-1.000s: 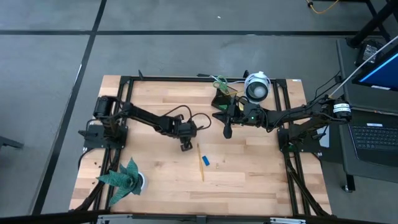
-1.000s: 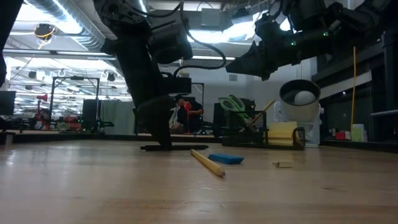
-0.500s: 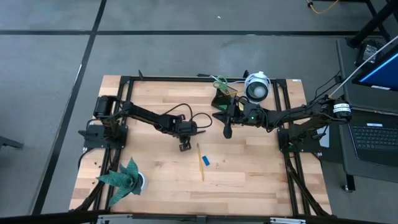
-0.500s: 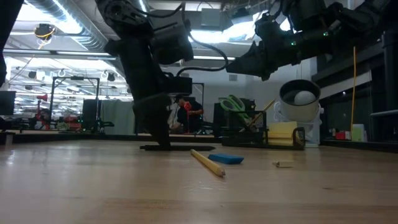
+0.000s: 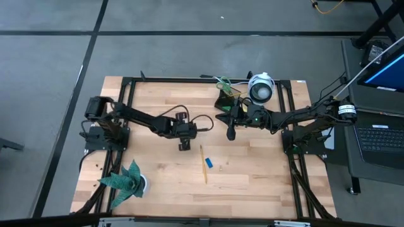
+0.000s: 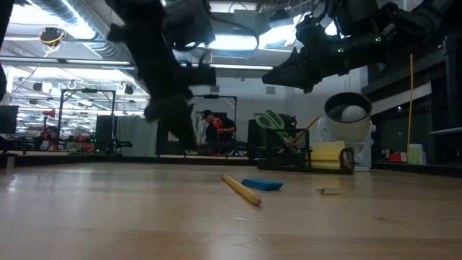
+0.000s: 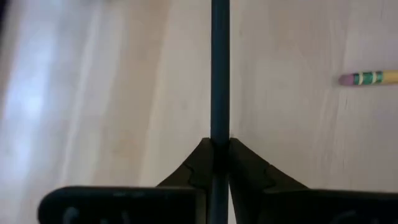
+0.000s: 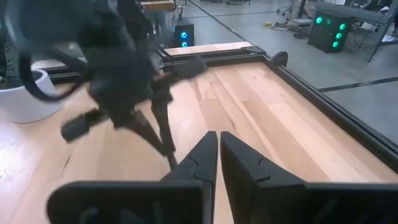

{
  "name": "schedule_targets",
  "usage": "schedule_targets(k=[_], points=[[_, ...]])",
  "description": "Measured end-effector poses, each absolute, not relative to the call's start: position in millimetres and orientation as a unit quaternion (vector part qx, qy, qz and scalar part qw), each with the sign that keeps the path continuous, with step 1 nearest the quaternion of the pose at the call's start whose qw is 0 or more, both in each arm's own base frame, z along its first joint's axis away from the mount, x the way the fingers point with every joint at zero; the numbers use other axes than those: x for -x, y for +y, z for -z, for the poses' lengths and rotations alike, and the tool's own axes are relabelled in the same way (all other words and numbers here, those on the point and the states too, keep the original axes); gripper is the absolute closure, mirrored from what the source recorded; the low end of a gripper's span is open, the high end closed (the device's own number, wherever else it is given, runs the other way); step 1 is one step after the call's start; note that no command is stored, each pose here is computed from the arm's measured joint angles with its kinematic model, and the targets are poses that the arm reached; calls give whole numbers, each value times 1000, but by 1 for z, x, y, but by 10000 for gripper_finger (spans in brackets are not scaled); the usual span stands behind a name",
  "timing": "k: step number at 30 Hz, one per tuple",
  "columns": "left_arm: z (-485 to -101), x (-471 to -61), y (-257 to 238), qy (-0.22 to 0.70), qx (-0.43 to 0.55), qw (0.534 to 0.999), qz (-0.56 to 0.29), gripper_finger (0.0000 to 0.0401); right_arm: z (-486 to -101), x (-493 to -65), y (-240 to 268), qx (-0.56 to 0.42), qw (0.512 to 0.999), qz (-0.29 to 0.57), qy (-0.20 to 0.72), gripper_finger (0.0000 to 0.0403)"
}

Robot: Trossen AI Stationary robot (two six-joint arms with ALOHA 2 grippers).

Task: Pick and place office supplies into organizer
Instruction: Put the black pen into the metal mesh desk organizer

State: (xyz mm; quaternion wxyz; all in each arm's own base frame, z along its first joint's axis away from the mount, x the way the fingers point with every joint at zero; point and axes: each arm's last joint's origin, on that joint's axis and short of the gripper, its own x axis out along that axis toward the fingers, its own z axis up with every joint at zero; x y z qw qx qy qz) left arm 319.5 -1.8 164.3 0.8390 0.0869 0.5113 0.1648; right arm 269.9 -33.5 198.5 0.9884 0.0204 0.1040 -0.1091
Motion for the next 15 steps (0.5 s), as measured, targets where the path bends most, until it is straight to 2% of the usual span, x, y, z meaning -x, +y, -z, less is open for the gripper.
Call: schedule_targets(k=[9,15], points=[[-218,-305,13,439,-113,875,-169,375,-198,-270,-34,6,988,106,112,377],[-242,-300,29,340,-102,925,-135,375,-197,-270,-32,16,989,94,117,377]])
